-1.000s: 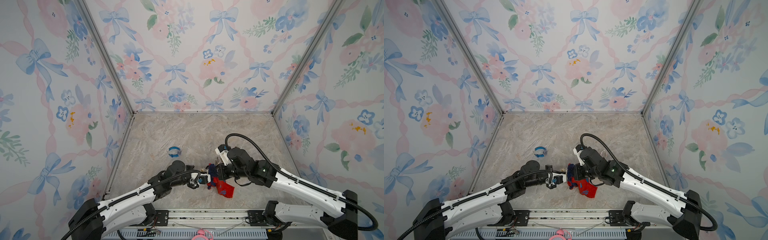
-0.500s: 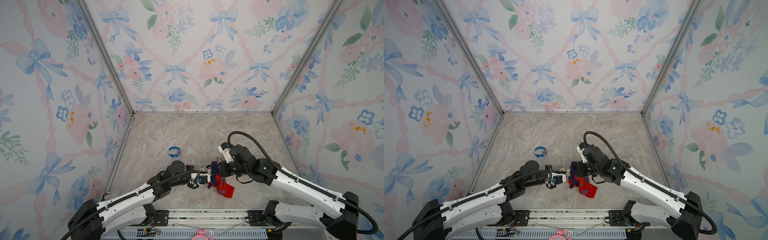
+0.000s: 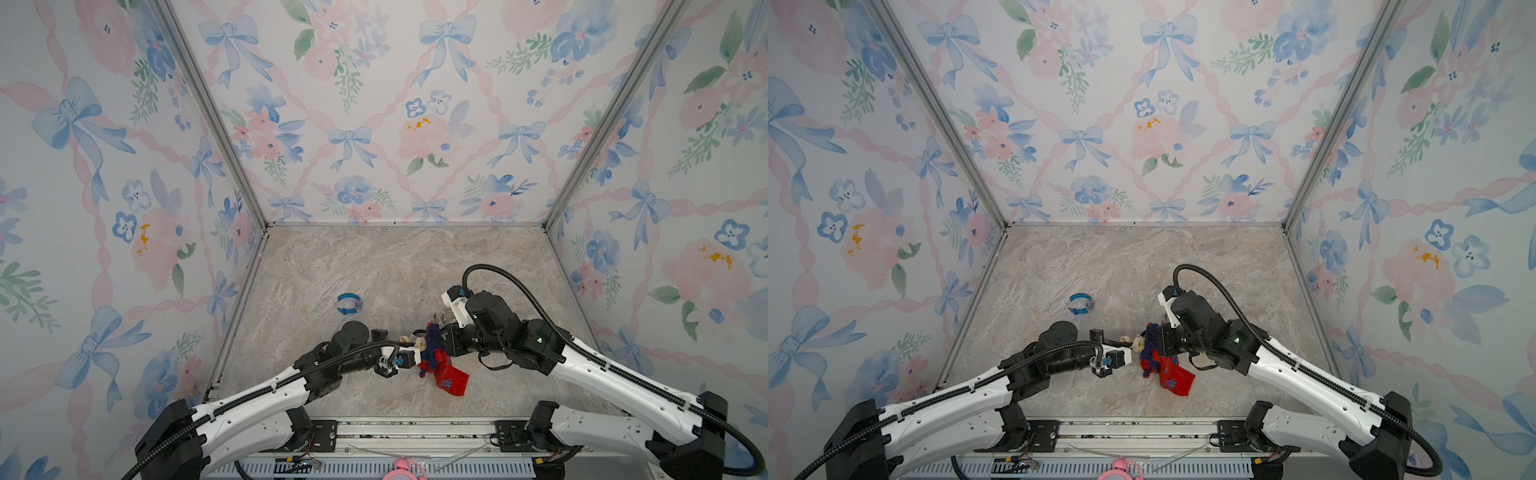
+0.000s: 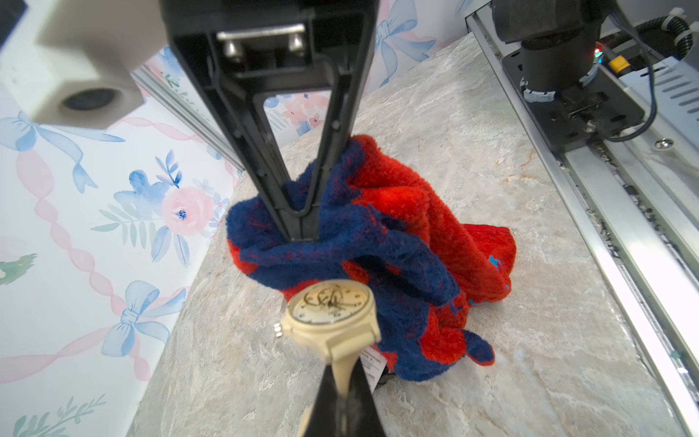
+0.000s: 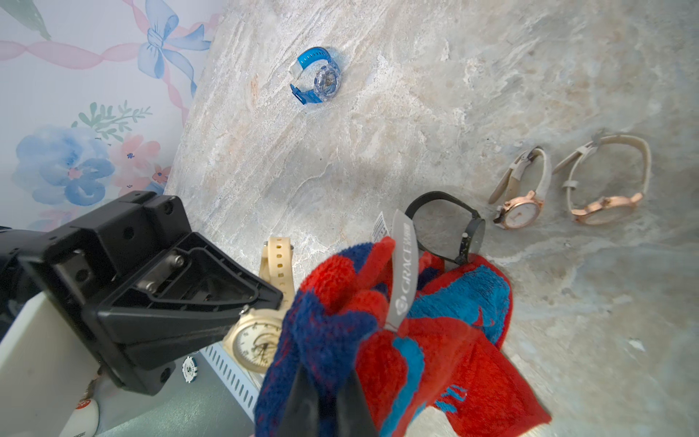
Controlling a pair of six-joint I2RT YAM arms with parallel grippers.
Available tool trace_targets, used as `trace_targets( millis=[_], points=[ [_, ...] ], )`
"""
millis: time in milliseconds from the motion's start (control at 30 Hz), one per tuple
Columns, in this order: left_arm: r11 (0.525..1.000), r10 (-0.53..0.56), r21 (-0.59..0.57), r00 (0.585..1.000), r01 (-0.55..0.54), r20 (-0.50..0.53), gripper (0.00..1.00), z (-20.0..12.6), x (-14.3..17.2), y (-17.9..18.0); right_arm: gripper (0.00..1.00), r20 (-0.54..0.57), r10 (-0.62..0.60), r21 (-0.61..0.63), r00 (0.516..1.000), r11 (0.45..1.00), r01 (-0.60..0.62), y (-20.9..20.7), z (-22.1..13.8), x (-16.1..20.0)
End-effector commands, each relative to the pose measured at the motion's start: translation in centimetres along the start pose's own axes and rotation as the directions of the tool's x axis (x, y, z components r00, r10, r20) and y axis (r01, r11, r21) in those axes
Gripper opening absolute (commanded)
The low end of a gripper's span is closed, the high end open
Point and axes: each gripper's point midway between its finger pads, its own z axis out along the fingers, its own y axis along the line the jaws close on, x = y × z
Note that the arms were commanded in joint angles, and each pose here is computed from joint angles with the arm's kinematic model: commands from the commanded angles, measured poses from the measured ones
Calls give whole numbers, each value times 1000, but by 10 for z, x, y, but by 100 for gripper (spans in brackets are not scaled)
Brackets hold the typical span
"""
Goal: Wipe the watch dial
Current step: Wipe the dirt from the watch dial.
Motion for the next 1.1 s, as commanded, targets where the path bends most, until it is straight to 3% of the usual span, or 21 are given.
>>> trace_targets(
  millis=[0, 300, 633, 800, 1067],
  points=[
    [1000, 5, -29, 999, -4, 43, 0, -3, -16, 10, 0, 55, -42, -63, 998, 997, 46, 26, -17, -13],
    [1000, 1, -24, 999, 0, 43, 0, -2, -16, 9, 0, 10, -66, -85, 998, 994, 67, 41, 4, -3],
    [999, -4, -34, 998, 6, 63, 0, -5, -19, 10, 0, -25, -26, -2, 999, 1000, 26, 7, 19, 9],
    [999, -3, -41, 998, 6, 64, 0, -6, -20, 11, 0, -3, 55, 24, 998, 998, -55, -23, 11, 9],
    [999, -2, -37, 998, 4, 60, 0, -5, -18, 10, 0, 57, 61, -3, 996, 998, -61, -21, -23, -2]
  ],
)
